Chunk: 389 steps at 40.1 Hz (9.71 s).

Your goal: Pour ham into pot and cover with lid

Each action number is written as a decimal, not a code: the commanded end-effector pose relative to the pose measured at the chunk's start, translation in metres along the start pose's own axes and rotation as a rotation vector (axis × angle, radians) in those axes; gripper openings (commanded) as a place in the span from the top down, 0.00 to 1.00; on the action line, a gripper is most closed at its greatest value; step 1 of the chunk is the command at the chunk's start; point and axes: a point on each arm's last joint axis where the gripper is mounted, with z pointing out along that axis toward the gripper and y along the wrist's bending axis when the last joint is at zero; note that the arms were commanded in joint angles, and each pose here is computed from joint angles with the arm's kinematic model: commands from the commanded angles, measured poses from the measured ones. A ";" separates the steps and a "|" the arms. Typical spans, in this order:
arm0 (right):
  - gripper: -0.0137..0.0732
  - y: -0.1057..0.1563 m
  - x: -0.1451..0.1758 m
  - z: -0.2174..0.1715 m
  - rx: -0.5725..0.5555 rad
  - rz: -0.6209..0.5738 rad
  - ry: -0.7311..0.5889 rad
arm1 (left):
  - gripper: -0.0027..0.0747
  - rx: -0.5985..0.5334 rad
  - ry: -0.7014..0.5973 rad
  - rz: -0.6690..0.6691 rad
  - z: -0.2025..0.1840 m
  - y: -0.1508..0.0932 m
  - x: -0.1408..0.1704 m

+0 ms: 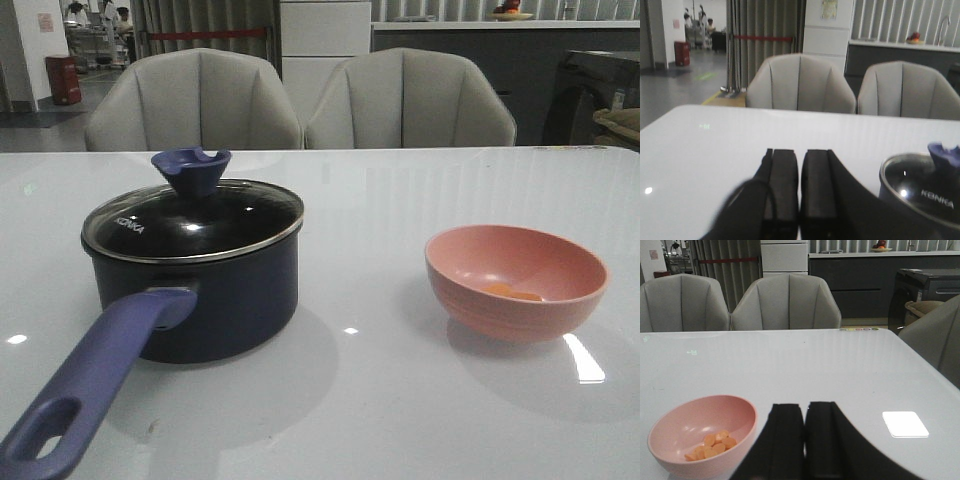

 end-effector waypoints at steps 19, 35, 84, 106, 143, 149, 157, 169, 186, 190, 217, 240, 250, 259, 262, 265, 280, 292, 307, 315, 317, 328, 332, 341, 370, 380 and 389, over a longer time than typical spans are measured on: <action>0.65 0.000 -0.005 -0.001 -0.001 -0.009 -0.092 | 0.82 0.027 0.138 -0.023 0.018 -0.012 -0.082; 0.65 0.000 -0.005 -0.002 -0.001 -0.009 -0.093 | 0.82 0.070 0.276 -0.024 0.028 -0.017 -0.084; 0.65 0.000 -0.005 -0.002 -0.001 -0.009 -0.093 | 0.13 0.138 0.508 0.000 0.070 -0.030 -0.101; 0.65 0.000 -0.005 -0.002 -0.001 -0.009 -0.093 | 0.12 0.251 0.824 0.038 0.195 -0.080 -0.129; 0.65 0.000 -0.005 -0.002 -0.001 -0.009 -0.093 | 0.12 0.420 1.265 0.151 0.309 -0.178 -0.060; 0.65 0.000 -0.005 -0.002 -0.001 -0.009 -0.093 | 0.12 0.425 1.336 0.155 0.315 -0.182 -0.049; 0.65 0.000 -0.005 -0.002 -0.001 -0.009 -0.093 | 0.12 0.421 1.398 0.161 0.320 -0.184 -0.033; 0.65 0.000 -0.005 -0.002 -0.001 -0.009 -0.093 | 0.13 0.417 1.443 0.167 0.320 -0.184 -0.023; 0.65 0.000 -0.005 -0.002 -0.001 -0.009 -0.093 | 0.38 0.407 1.530 0.182 0.322 -0.185 -0.002; 0.65 0.000 -0.005 -0.002 -0.001 -0.009 -0.093 | 0.48 0.406 1.536 0.183 0.321 -0.184 -0.002; 0.65 0.000 -0.005 -0.002 -0.001 -0.009 -0.093 | 0.78 0.406 1.548 0.186 0.320 -0.184 -0.002; 0.65 0.000 -0.005 -0.002 -0.001 -0.009 -0.093 | 0.78 0.423 1.463 0.176 0.321 -0.185 -0.032; 0.65 0.000 -0.005 -0.002 -0.001 -0.009 -0.093 | 0.78 0.430 1.421 0.170 0.319 -0.185 -0.046; 0.65 0.000 -0.005 -0.002 -0.001 -0.009 -0.093 | 0.78 0.439 1.379 0.165 0.321 -0.187 -0.060; 0.65 0.000 -0.005 -0.002 -0.001 -0.009 -0.093 | 0.78 0.440 1.374 0.165 0.321 -0.187 -0.062; 0.65 0.000 -0.005 -0.002 -0.001 -0.009 -0.093 | 0.78 0.435 1.373 0.163 0.322 -0.185 -0.062; 0.65 0.000 -0.005 -0.002 -0.001 -0.009 -0.093 | 0.78 0.308 1.289 0.135 0.320 -0.138 -0.085; 0.65 0.000 -0.005 -0.002 -0.001 -0.009 -0.093 | 0.78 0.114 1.241 0.025 0.301 -0.060 -0.085; 0.65 0.000 -0.005 -0.002 -0.001 -0.009 -0.093 | 0.78 -0.067 1.276 -0.064 0.277 0.004 -0.045; 0.65 0.000 -0.005 -0.002 -0.001 -0.009 -0.093 | 0.78 -0.103 1.290 -0.080 0.265 0.014 -0.010; 0.65 0.000 -0.005 -0.002 -0.001 -0.009 -0.093 | 0.78 -0.107 1.307 -0.082 0.262 0.015 -0.002; 0.65 0.000 -0.005 -0.002 -0.001 -0.009 -0.093 | 0.78 -0.118 1.383 -0.098 0.255 0.017 0.027; 0.65 0.000 -0.005 -0.002 -0.001 -0.009 -0.093 | 0.78 -0.122 1.388 -0.098 0.253 0.018 0.034; 0.65 0.000 -0.005 -0.002 -0.001 -0.009 -0.093 | 0.78 -0.125 1.389 -0.099 0.251 0.019 0.039; 0.65 0.000 -0.005 -0.002 -0.001 -0.009 -0.093 | 0.21 -0.123 1.409 -0.091 0.250 0.019 0.039; 0.65 0.000 -0.005 -0.002 -0.001 -0.009 -0.093 | 0.21 -0.122 1.414 -0.083 0.250 0.019 0.037; 0.65 0.000 -0.005 -0.002 -0.001 -0.009 -0.093 | 0.21 -0.115 1.359 -0.078 0.245 0.016 0.016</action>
